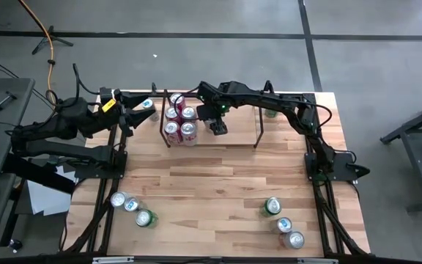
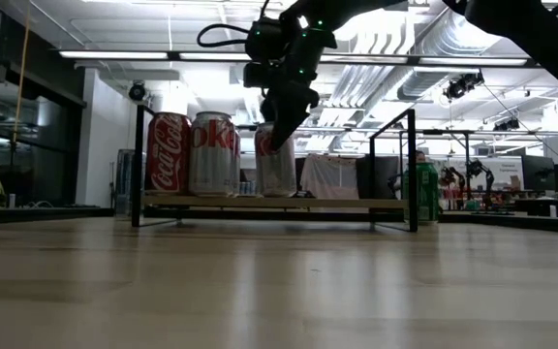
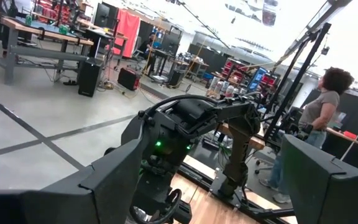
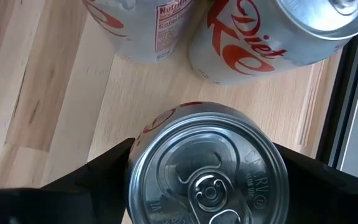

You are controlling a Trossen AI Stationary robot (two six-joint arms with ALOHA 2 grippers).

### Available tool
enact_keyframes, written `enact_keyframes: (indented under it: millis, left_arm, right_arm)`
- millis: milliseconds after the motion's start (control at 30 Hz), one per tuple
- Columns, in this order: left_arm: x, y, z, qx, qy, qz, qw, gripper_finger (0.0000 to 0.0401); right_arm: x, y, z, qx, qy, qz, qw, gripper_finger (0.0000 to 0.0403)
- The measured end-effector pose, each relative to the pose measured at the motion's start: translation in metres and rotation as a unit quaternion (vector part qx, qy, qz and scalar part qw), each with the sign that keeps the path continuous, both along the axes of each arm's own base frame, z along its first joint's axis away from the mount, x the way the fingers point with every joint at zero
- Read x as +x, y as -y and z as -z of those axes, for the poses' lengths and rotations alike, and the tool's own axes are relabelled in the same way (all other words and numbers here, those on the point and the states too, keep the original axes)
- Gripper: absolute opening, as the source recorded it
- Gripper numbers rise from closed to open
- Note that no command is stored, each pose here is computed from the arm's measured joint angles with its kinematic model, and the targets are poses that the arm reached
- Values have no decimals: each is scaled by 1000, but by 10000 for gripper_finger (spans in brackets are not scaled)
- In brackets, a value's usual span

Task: Place canned beverage on shelf
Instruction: Put the silver soda can on the shelf aligned with the other silver soda cans

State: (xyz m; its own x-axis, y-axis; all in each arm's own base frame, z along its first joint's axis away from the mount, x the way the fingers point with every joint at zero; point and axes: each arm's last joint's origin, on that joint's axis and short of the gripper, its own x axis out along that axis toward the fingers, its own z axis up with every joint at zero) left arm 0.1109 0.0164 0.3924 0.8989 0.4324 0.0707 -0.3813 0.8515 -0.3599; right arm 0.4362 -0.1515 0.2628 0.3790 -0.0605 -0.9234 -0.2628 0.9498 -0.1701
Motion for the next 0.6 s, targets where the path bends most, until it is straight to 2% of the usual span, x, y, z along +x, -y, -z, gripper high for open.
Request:
enact_keyframes:
  millis: [167, 333, 467, 600]
  left_arm:
    - [0, 0, 0, 0, 0, 0, 1000, 296]
    - [0, 0, 0, 0, 0, 0, 1000, 296]
    - [0, 0, 0, 0, 0, 0, 1000, 296]
    - [0, 0, 0, 0, 0, 0, 1000, 296]
  right_arm:
    - [0, -2, 0, -1, -3, -5, 1000, 318]
    - [1, -4, 6, -8, -17, -25, 1000, 358]
    - [2, -4, 5, -34, -21, -20, 999, 385]
    - [-2, -2, -1, -48, -21, -8, 999, 393]
